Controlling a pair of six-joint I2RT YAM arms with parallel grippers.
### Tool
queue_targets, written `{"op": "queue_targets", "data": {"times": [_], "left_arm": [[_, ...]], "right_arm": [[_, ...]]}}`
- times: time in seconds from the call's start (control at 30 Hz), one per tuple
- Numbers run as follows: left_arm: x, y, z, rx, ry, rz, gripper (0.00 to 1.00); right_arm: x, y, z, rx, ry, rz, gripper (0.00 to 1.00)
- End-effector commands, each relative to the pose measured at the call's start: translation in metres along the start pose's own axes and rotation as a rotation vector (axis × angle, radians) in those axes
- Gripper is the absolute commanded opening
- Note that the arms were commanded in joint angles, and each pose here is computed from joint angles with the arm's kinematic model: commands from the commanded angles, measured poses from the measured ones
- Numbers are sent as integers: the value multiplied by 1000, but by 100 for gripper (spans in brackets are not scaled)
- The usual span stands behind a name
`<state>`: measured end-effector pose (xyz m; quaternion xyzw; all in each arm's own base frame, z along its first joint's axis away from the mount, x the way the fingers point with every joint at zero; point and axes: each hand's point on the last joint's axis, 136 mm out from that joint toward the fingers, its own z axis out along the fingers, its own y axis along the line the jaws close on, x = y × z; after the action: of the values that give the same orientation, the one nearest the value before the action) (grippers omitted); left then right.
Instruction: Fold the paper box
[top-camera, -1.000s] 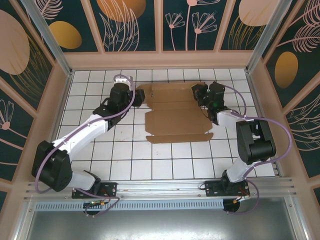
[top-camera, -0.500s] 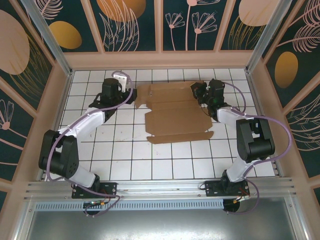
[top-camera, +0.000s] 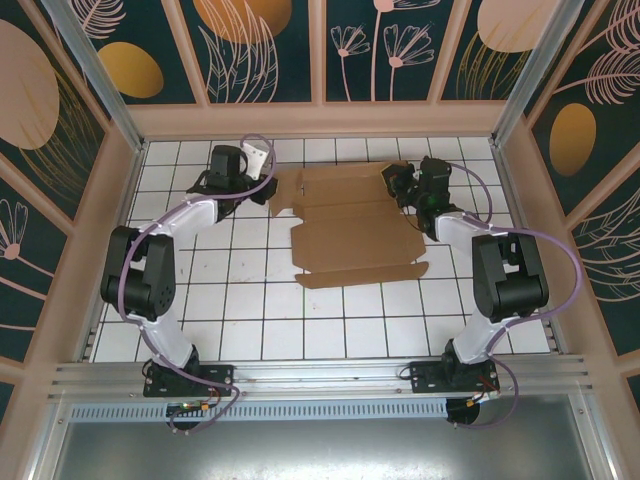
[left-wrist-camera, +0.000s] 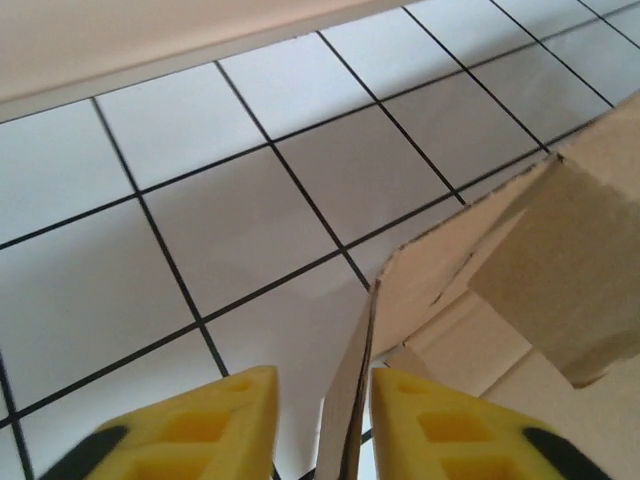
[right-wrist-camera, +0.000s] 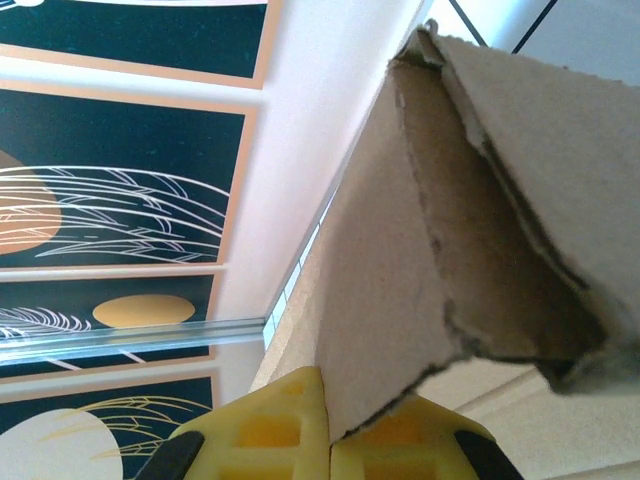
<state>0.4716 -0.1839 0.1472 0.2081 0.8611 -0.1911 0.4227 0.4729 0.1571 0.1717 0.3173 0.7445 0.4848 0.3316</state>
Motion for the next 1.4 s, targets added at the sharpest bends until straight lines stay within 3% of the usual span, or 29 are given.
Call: {"op": "queue_targets", "data": {"times": [0.0,0.1,0.23,0.47,0.57,0.7,0.9,1.03,1.17,1.37], "left_arm": [[1,-21,7,126,13,-41,21],[3,-25,11,141,-7,-73,12],[3,-13,14,34,-33,-133,0],[2,-38,22,-50,-82,-261,0],[8,-45,29,-69,-82,-387,2],[7,-60,30,-22,-130,-558,4],[-9,-92,30,76,-169,-668,8],[-12,-95,24,65,-166,-637,15],[-12,-85,7,-24,-145,-472,35],[-43,-67,-53,-34,-241,-292,57]], "right_arm": [[1,-25,5,70,15,-13,6],[4,-21,7,54,22,-28,7],[5,-23,6,61,15,-32,7],[10,-24,6,62,12,-4,7],[11,-25,6,74,4,10,7],[9,-29,4,97,-17,36,7],[8,-37,5,130,-30,44,6],[7,-40,5,136,-26,33,6],[3,-39,3,133,-9,8,6],[0,-43,4,142,34,-14,7]]}}
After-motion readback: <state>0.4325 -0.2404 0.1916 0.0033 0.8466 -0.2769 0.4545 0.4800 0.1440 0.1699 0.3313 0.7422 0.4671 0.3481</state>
